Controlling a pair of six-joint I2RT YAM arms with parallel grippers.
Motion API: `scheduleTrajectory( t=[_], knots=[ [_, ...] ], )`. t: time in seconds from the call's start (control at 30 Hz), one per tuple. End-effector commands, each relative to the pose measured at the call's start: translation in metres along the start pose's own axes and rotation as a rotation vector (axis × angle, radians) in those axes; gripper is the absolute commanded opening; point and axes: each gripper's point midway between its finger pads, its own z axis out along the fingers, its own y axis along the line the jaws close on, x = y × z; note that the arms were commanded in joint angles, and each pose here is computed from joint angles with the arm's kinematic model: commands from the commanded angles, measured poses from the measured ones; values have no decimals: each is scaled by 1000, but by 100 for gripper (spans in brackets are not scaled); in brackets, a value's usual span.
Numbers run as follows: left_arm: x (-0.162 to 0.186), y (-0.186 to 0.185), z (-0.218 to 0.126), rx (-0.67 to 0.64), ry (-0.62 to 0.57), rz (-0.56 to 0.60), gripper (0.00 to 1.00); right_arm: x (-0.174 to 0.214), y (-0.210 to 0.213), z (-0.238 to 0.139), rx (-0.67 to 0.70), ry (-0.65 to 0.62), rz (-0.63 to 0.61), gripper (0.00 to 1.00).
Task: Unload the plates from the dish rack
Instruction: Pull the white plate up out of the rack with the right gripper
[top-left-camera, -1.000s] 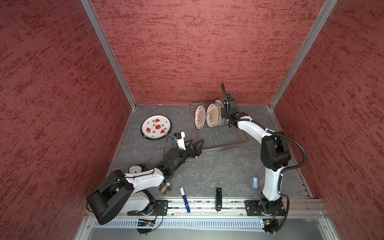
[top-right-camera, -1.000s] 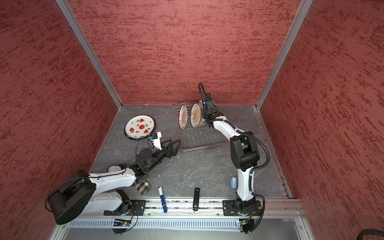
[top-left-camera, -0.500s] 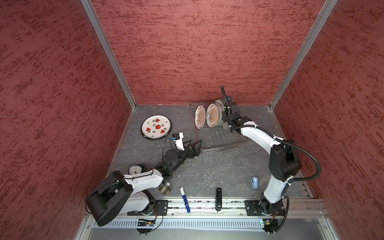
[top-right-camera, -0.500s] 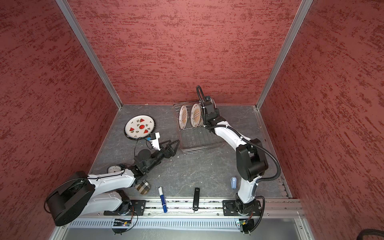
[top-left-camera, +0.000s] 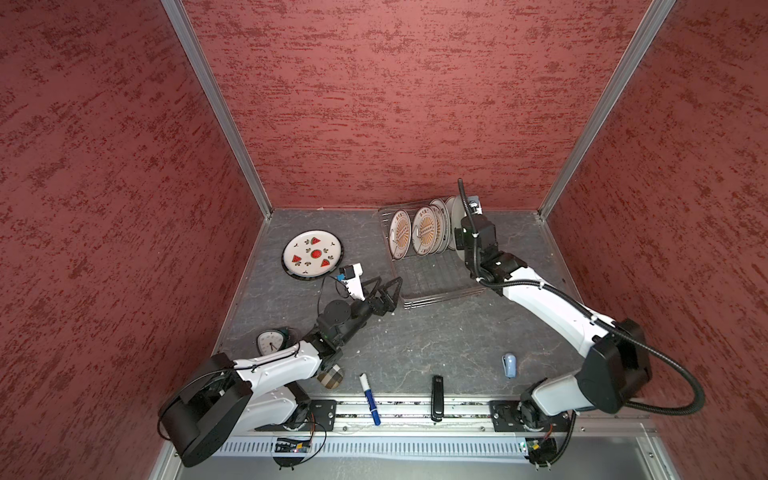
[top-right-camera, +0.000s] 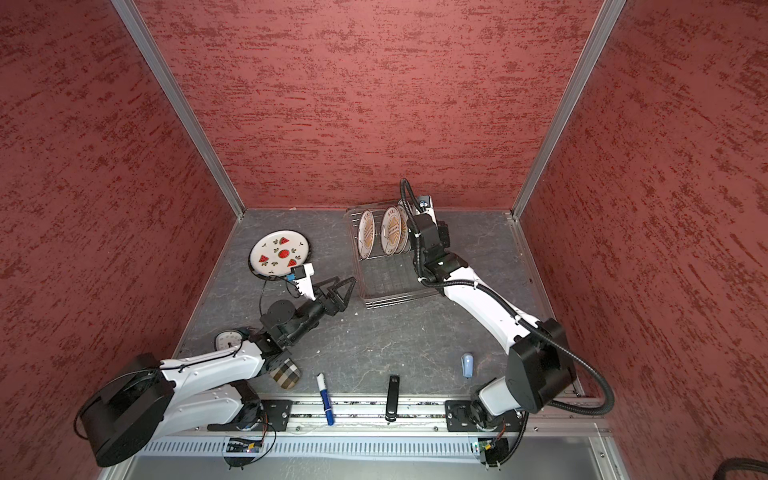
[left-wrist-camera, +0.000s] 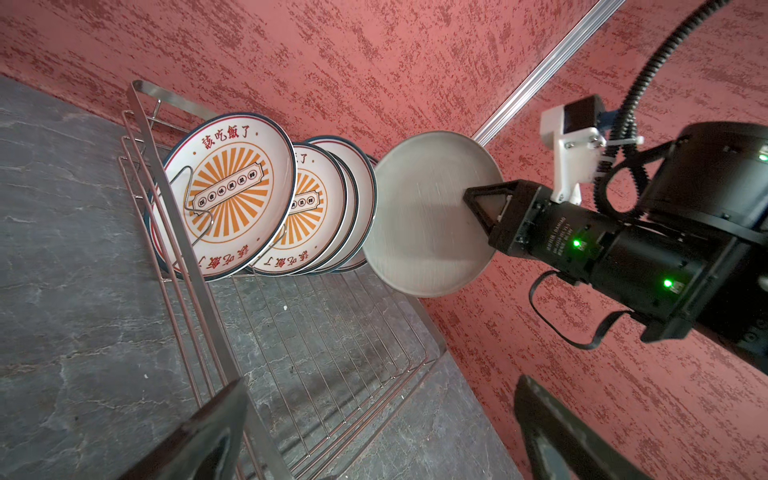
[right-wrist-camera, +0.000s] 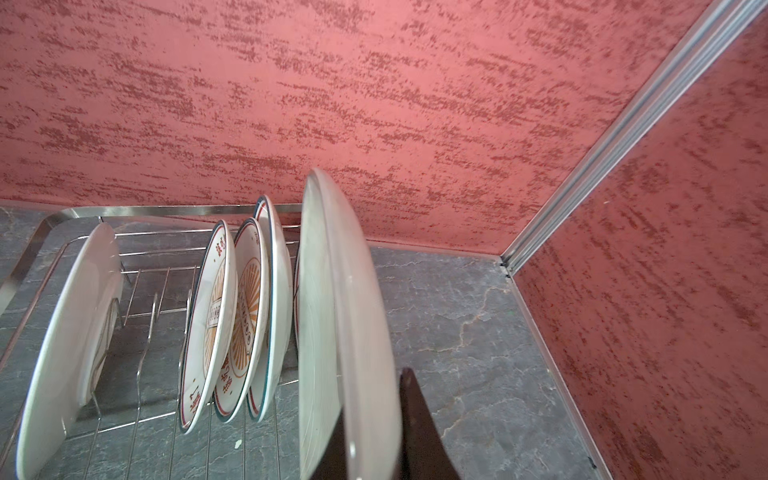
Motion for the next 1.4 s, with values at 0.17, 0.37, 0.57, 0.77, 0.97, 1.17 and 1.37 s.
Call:
scheduleTrajectory(
  t=[0.17, 0.37, 0.57, 0.77, 0.97, 1.17, 1.37],
  knots=[
    [-10, 8, -15, -42, -34, 23, 99, -63, -34, -79, 48, -241, 185, 6],
    [-12, 9, -17, -46, -36, 31, 99, -55, -32, -108, -66, -269, 245, 6],
    [-19, 11, -24, -19, -2, 65, 99, -47, -11, -139, -367, -339, 328, 6],
    [-24, 15, -42, 68, 18, 30, 99, -44, 24, -155, -633, -337, 393, 5],
    [-21, 8, -43, 111, 81, 86, 99, -51, 51, -180, -901, -371, 523, 3],
    [-15, 6, -43, 193, 121, 51, 99, -54, 64, -192, -1077, -379, 655, 1],
    [-3, 3, -40, 263, 183, -48, 99, -44, 74, -192, -1174, -357, 762, 0]
  ],
)
